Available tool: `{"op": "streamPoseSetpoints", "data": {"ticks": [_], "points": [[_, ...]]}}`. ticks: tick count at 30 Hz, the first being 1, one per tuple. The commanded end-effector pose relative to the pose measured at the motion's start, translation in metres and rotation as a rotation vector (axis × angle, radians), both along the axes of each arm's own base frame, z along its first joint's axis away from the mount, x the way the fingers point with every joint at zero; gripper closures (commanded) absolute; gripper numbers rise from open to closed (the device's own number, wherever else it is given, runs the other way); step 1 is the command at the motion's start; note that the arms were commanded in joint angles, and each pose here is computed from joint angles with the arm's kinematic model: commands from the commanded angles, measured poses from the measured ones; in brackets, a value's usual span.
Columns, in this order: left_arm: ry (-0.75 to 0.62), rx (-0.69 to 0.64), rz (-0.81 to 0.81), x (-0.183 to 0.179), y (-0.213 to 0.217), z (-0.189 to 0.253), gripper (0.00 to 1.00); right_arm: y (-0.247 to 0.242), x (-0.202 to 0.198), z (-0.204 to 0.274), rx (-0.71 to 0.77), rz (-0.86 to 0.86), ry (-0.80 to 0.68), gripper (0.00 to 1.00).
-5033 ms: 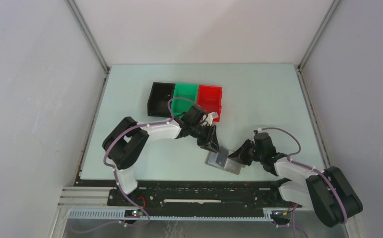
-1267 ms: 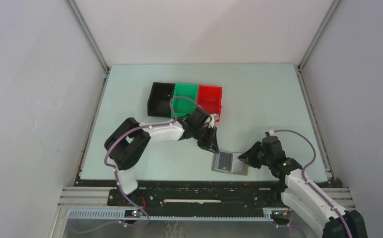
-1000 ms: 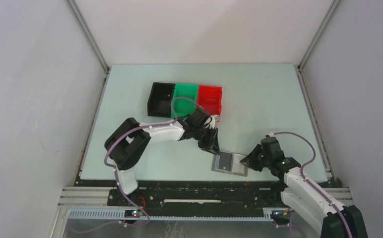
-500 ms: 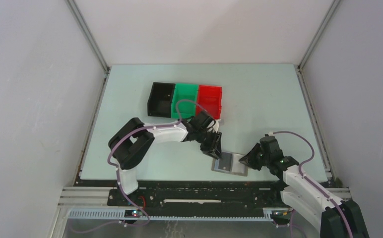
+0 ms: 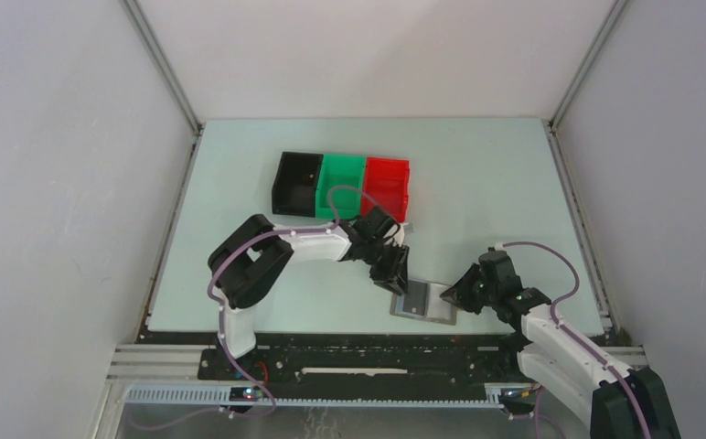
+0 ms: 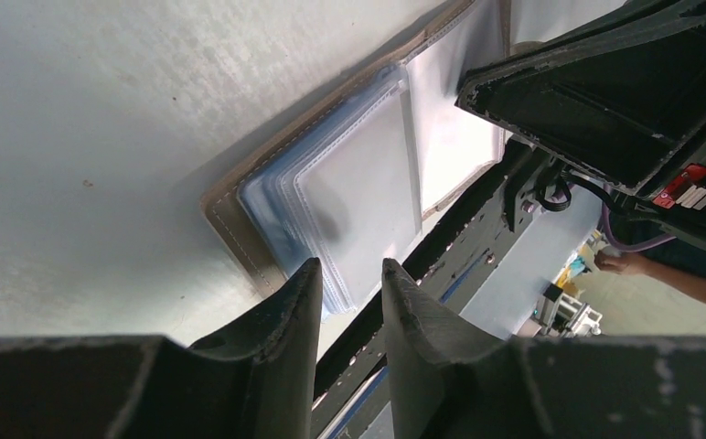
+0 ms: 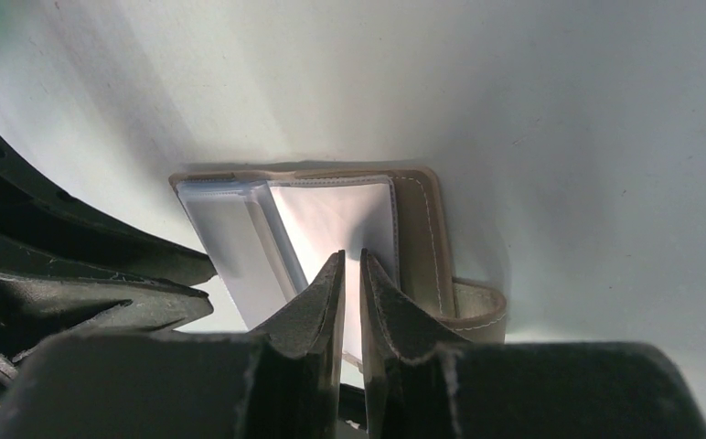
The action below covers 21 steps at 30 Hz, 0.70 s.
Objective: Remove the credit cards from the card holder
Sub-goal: Remove the credit card from the card holder.
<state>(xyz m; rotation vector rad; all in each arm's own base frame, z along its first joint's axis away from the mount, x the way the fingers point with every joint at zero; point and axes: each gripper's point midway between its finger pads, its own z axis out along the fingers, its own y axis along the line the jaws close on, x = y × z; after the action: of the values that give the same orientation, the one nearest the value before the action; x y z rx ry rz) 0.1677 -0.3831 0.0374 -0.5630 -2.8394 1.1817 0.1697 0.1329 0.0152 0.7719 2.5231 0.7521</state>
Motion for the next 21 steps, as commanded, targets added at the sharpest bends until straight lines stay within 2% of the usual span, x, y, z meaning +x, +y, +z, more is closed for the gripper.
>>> {"op": "streamPoseSetpoints", "data": {"ticks": [1,13,21], "points": [[-0.043,-0.079,-0.035,0.007,-0.02,0.022,0.65,-0.011,-0.012,-0.018,-0.059,-0.011,0.049,0.8],[-0.016,-0.152,-0.089,-0.002,-0.036,0.04,0.65,-0.01,-0.012,-0.019,-0.055,-0.01,0.048,0.8],[-0.024,-0.237,-0.126,-0.007,-0.049,0.074,0.65,-0.011,-0.012,-0.018,-0.05,-0.016,0.047,0.8]]}}
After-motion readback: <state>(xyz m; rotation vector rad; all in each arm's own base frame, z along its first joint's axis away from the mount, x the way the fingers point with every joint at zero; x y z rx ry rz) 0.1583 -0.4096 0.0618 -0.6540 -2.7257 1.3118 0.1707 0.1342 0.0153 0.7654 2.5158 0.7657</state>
